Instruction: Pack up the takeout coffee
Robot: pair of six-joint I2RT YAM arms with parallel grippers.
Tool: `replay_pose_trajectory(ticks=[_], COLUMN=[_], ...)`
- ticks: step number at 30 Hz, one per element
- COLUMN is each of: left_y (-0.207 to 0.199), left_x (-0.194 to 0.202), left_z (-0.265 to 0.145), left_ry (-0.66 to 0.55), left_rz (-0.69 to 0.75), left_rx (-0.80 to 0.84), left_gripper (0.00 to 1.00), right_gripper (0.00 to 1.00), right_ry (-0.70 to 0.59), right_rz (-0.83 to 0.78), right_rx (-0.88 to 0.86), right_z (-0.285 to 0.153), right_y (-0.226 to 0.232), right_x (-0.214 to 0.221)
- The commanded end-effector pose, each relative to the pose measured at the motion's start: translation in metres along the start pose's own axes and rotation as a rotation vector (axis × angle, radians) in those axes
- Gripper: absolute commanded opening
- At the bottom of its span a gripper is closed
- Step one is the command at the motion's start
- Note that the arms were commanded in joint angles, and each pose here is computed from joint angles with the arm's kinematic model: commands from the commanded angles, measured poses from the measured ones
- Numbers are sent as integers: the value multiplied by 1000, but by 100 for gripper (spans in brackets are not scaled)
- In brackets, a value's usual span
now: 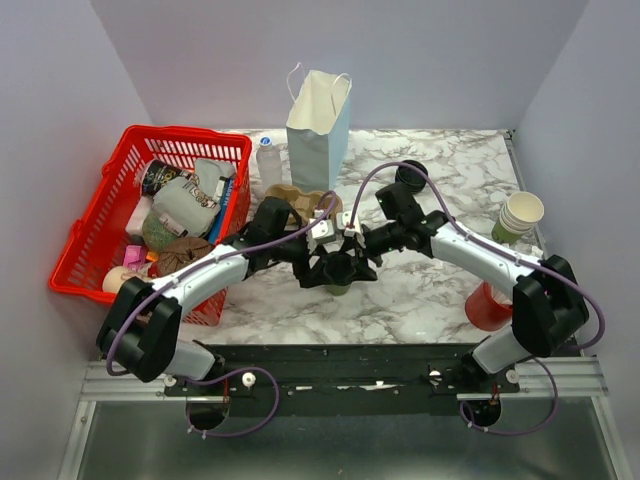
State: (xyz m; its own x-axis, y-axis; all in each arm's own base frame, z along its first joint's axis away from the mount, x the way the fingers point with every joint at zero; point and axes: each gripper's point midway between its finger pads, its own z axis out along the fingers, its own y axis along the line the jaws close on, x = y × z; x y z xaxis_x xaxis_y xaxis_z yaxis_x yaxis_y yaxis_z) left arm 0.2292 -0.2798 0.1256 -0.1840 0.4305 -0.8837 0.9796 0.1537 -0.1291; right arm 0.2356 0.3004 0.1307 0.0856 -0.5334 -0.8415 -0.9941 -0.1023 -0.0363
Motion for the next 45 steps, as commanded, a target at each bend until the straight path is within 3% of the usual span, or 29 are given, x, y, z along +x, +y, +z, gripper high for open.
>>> replay_pose_trajectory(ticks=[1,11,20,28,34,38,45], left_y=[7,3,-3,6,-11,-27,-24], left_x=[23,49,57,66,83,80,51], left_z=[10,23,22,28,28,29,13], left_ry=[89,238,262,319,388,374,221], left_rz=[-14,-143,-136,-159,-153,-130,-75], left_rx=[9,31,14,-92,-26,62,64], left_gripper=[74,71,77,76,75,76,86], right_gripper=[78,75,75,74,72,72,72], right_ry=[86,190,221,313,341,341,334], right_rz=[86,142,58,57,85,85,99], right_rx=[-64,-95,-60,-18,-80,-101,-85], right_z=[9,11,11,18,19,21,22], right_y=[13,14,20,20,36,40,33], right_x=[30,50,58,72,80,81,74])
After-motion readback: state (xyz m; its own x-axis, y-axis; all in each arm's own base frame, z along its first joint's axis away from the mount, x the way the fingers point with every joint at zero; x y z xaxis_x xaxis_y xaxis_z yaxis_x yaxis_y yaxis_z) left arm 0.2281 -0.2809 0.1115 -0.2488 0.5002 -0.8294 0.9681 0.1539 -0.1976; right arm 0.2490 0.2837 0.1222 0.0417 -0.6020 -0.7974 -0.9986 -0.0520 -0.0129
